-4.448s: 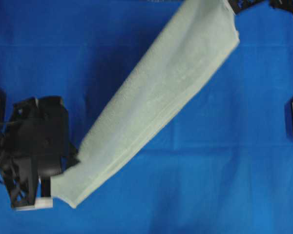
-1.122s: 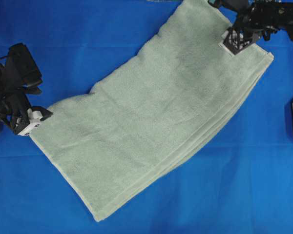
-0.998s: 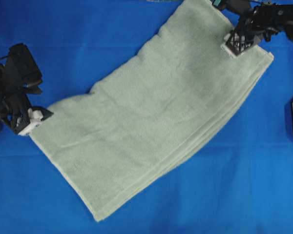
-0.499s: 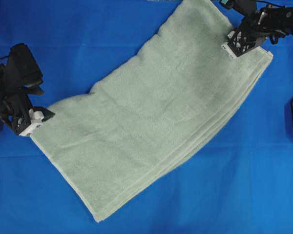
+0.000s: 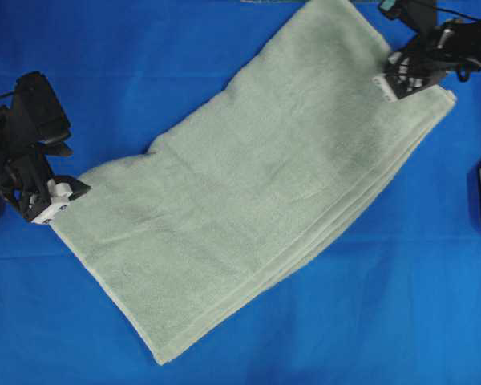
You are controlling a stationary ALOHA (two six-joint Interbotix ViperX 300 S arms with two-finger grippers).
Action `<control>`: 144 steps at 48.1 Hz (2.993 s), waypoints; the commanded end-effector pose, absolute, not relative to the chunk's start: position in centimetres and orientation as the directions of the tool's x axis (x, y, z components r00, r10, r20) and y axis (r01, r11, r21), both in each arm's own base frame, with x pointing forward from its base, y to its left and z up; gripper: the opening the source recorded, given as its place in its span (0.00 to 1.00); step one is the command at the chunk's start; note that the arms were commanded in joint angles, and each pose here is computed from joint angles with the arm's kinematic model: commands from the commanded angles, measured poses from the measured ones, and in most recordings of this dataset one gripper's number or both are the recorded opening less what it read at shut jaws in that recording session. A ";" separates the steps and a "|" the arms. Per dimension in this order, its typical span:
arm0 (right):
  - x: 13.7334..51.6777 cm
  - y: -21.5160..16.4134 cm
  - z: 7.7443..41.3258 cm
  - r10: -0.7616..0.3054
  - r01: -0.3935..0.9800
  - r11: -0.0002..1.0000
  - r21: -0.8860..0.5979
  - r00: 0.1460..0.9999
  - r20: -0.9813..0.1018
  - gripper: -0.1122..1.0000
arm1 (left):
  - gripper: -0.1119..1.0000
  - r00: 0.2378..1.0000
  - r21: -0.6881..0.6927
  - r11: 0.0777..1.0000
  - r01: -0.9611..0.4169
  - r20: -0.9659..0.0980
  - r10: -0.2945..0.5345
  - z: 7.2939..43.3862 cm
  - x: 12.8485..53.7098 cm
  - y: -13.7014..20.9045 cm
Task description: Fold a bath towel.
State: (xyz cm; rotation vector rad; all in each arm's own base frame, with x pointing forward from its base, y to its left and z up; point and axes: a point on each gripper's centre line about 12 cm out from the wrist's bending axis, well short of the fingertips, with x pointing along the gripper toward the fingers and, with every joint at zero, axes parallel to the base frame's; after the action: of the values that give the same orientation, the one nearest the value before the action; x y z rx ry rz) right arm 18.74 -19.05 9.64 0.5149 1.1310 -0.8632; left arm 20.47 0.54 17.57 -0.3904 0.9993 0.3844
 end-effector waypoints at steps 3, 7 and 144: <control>17.7 -18.7 12.3 -0.368 0.834 0.549 -0.055 0.181 -0.912 0.26 | 0.86 0.512 -0.153 0.867 -0.475 -0.849 0.131 18.3 20.9 0.5; 17.4 -18.4 13.5 -0.388 0.841 0.539 -0.050 0.195 -0.901 0.26 | 0.86 0.514 -0.153 0.868 -0.473 -0.848 0.131 18.4 20.9 0.5; 35.4 -3.4 17.9 -0.214 0.592 0.801 0.085 0.417 -0.884 0.68 | 0.86 0.704 0.055 0.985 0.166 -0.706 -0.080 21.7 23.1 -5.4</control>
State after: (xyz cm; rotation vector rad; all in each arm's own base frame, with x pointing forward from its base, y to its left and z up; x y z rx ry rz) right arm 35.16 -3.24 16.79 0.4133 1.0620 -0.5325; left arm 22.52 -3.67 20.01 0.0019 0.8574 -0.0228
